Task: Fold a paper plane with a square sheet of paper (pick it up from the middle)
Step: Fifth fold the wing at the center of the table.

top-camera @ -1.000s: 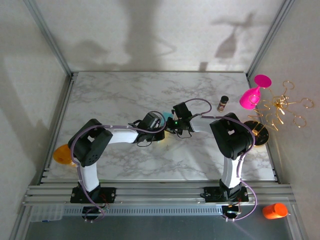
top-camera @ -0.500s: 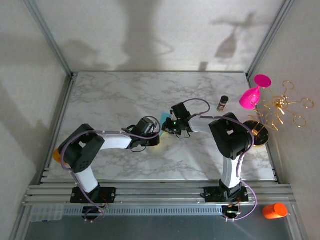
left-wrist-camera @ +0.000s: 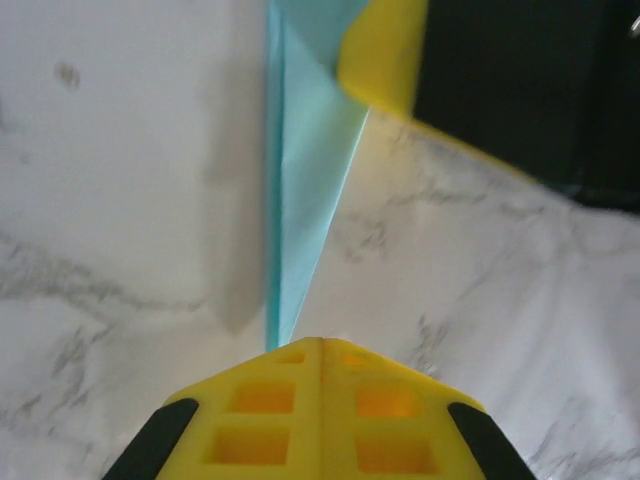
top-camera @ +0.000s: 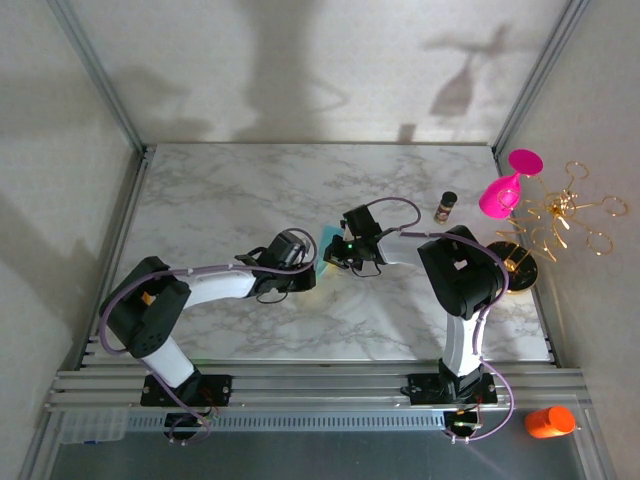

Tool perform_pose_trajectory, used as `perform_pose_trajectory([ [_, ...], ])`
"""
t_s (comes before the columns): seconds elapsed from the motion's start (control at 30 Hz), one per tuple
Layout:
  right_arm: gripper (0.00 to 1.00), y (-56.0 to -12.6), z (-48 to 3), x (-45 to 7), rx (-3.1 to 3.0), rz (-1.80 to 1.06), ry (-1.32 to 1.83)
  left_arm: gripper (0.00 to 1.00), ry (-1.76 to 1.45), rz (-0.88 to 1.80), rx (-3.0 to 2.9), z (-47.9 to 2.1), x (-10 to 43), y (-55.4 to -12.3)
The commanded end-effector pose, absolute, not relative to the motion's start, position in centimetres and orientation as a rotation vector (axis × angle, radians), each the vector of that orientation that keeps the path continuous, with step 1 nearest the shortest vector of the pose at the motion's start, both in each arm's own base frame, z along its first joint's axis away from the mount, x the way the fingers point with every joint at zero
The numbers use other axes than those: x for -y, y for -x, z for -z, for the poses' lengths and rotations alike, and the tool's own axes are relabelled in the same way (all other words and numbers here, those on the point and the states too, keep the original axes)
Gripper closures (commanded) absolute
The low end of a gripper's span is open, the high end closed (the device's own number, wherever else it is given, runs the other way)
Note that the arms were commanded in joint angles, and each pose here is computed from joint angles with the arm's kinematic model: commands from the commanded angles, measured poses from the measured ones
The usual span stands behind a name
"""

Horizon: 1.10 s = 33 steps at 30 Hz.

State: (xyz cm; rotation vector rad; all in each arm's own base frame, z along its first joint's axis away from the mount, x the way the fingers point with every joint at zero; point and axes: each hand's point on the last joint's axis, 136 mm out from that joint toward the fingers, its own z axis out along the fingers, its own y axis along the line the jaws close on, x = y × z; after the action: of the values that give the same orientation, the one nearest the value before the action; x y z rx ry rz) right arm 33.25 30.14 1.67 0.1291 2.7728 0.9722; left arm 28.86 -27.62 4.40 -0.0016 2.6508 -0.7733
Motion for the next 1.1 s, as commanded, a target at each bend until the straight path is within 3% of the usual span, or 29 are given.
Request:
perform_pose_trajectory([
  [0.0,0.92,-30.2,2.4,-27.5,-2.936,-0.797,-0.229,0.96,0.121,0.842,-2.588,-4.9,28.6,-31.3],
  [0.47,0.92,-30.7,0.4,-28.9,-2.898,-0.921,-0.174,0.99,0.158,0.745,-2.631,-1.2,28.6,-32.9],
  [0.8,0.91,-37.0,-5.0,-29.1,-2.665,-0.876,0.069,1.00,0.108,0.658,-2.745,1.1,26.8,-30.2],
  [1.07,0.91,-36.6,-5.3,-29.4,-2.630,-0.924,0.163,1.00,0.093,0.678,-2.733,0.5,27.2,-30.5],
])
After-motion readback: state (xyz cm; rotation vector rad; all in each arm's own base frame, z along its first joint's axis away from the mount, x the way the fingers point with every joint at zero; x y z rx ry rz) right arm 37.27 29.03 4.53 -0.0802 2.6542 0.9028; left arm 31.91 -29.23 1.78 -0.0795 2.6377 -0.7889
